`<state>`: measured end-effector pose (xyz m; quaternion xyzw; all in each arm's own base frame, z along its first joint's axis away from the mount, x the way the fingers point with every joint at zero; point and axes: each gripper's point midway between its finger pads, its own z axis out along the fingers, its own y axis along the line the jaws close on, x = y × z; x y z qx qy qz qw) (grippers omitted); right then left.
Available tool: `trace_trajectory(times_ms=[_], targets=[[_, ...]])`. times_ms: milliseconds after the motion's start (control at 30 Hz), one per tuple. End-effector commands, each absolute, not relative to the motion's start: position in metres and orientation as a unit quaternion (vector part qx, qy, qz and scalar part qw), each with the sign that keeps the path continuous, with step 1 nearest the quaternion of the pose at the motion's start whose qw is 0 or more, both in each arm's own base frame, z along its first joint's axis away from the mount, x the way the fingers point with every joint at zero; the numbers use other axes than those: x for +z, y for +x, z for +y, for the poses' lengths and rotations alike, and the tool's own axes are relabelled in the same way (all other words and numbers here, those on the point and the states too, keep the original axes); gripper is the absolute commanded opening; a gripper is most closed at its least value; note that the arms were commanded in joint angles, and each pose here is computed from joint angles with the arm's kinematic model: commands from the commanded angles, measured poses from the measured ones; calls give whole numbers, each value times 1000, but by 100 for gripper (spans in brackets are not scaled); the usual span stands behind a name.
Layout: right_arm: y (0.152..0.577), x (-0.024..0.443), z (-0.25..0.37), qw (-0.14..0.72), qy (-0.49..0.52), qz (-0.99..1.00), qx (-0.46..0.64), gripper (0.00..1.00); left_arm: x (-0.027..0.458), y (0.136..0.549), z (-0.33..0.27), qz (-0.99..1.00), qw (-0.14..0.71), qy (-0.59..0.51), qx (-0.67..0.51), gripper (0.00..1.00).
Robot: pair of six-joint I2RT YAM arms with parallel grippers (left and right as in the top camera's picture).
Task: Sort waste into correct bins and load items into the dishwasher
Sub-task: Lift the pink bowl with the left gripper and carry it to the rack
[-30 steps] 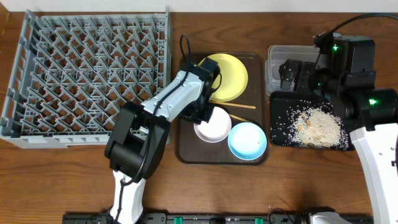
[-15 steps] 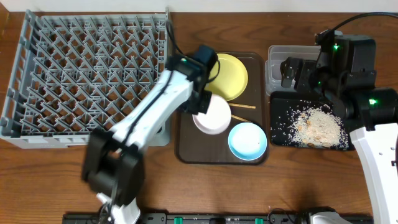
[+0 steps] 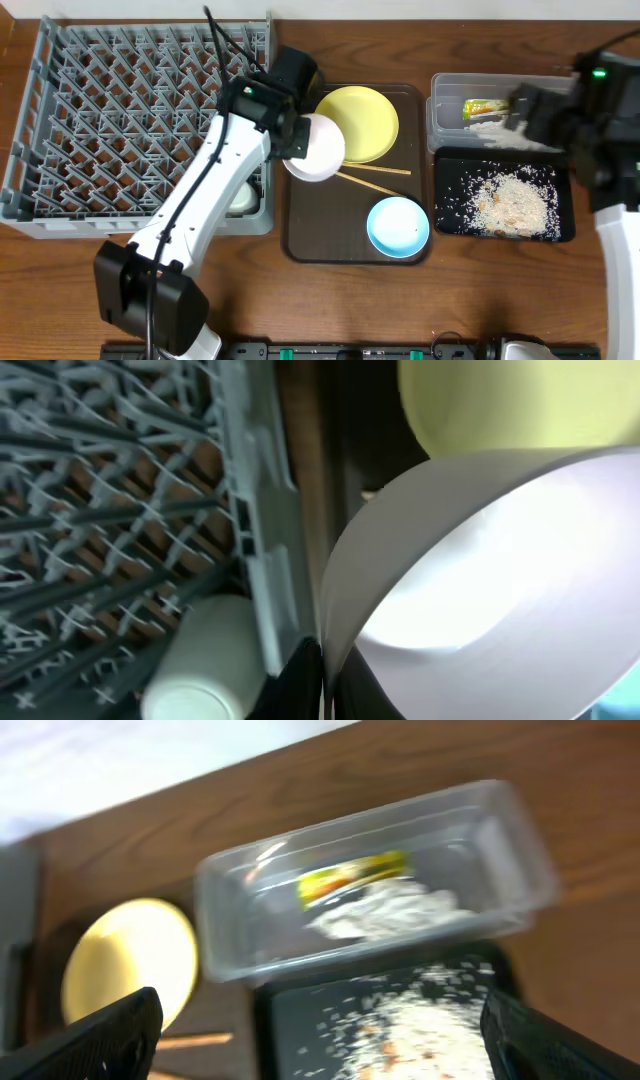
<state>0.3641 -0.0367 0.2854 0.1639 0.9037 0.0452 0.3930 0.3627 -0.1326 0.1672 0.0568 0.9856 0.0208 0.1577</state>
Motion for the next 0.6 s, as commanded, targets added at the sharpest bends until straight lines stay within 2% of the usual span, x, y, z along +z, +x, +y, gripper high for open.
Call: trace_trajectory(times_ms=[0, 167, 400, 567], targets=[[356, 295, -76, 406, 218, 887, 20, 99, 176, 378, -118, 979, 191, 42, 62, 8], [347, 293, -114, 404, 265, 876, -1, 99, 186, 395, -108, 966, 229, 63, 104, 7], [346, 292, -116, 401, 268, 876, -3, 99, 199, 419, -115, 949, 283, 91, 108, 8], [345, 291, -116, 400, 268, 877, -3, 99, 228, 445, -91, 915, 353, 50, 187, 8]])
